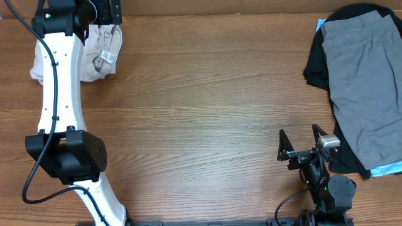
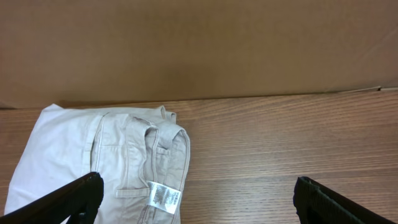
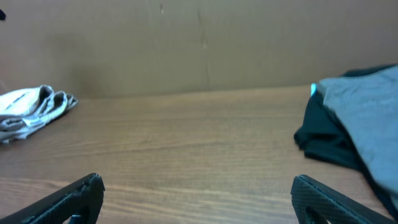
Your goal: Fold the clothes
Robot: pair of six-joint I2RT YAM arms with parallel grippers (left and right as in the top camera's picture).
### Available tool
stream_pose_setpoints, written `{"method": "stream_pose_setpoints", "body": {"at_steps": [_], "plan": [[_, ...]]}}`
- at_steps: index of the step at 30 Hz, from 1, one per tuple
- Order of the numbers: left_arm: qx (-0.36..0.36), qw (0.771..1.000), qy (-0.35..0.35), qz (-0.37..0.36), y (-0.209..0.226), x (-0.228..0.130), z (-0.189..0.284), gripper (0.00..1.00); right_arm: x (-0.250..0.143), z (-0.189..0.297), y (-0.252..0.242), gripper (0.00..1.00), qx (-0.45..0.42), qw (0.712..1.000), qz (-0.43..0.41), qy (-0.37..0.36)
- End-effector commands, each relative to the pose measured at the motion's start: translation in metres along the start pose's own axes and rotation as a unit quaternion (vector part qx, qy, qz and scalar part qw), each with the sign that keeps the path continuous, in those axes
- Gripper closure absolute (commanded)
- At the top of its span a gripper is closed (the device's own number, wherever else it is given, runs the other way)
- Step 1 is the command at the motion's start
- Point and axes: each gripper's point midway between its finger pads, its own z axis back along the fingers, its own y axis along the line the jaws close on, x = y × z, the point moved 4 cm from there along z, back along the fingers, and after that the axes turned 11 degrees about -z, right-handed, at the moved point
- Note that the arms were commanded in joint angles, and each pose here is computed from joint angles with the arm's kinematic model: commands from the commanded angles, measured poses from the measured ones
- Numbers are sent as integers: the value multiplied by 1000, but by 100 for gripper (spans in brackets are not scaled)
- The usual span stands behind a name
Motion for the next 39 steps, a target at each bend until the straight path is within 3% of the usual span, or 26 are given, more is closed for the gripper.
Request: {"method": "stream_pose_setpoints", "body": {"at_steps": [1, 37, 39], "plan": [[-7, 1000, -2, 1, -5, 1, -2, 0, -3, 0, 1, 0, 5, 1000, 1, 1], [-7, 1000, -2, 1, -5, 1, -2, 0, -3, 0, 1, 0, 5, 1000, 0, 1], [36, 999, 11, -23, 7, -2, 0, 0, -3, 0, 1, 0, 5, 1000, 0, 1]]}}
